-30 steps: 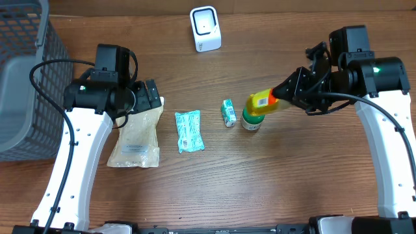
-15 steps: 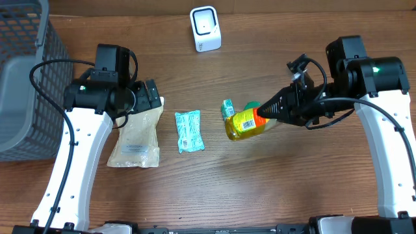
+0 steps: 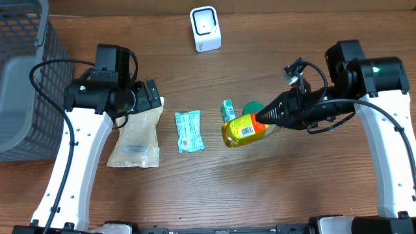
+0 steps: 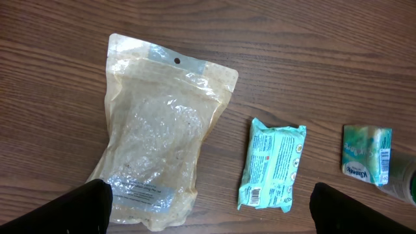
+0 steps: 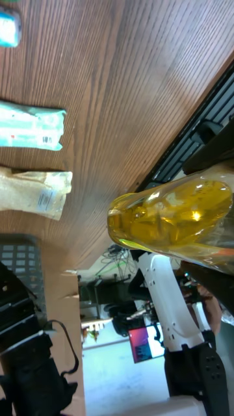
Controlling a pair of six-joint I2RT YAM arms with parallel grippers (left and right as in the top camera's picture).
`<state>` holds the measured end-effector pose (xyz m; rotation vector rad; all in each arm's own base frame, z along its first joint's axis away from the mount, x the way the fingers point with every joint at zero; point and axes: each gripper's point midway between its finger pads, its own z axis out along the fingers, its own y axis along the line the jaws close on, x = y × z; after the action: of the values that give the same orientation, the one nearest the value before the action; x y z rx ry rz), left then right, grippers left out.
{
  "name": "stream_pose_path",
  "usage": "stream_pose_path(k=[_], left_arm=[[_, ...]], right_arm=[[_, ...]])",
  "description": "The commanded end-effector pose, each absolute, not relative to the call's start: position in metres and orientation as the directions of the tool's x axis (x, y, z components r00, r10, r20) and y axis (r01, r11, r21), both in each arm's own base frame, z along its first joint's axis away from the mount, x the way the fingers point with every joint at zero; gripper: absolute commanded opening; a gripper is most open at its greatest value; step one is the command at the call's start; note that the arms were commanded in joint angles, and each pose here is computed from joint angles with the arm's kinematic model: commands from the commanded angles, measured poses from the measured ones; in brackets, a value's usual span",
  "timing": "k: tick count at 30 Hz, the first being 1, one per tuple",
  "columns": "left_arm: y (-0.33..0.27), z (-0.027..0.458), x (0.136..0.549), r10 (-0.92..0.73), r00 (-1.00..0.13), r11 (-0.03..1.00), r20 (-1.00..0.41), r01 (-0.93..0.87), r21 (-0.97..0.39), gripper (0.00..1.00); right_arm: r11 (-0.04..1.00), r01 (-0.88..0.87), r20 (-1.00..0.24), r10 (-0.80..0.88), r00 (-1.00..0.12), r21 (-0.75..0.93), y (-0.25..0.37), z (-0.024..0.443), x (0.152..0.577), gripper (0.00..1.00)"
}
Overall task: Scan the item barcode
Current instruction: 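Lift the oil bottle and tilt it sideways with the right gripper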
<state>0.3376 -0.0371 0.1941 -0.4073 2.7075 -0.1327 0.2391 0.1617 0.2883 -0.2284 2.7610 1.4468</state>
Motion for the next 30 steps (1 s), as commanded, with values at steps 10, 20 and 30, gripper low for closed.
stream_pose_path(k=[10, 20, 30], left_arm=[[-0.035, 0.197, 0.339, -0.297, -0.875, 0.955, -0.382, -0.260, -0.145, 1.00], [-0.035, 0.197, 0.339, -0.297, -0.875, 0.955, -0.382, -0.260, -0.145, 1.00], [-0.035, 0.197, 0.339, -0.297, -0.875, 0.955, -0.382, -0.260, -0.145, 1.00]], right_arm=[[0.480, -0.201, -0.136, -0.167, -0.976, 0.854, 0.179, 0.307, 0.232, 0.15], [0.665, -0.343, -0.303, -0.180, -0.936, 0.663, 0.157, 0.278, 0.273, 0.11], [0.792, -0.280, -0.422, -0.030, -0.906, 0.543, 0.139, 0.277, 0.330, 0.04]])
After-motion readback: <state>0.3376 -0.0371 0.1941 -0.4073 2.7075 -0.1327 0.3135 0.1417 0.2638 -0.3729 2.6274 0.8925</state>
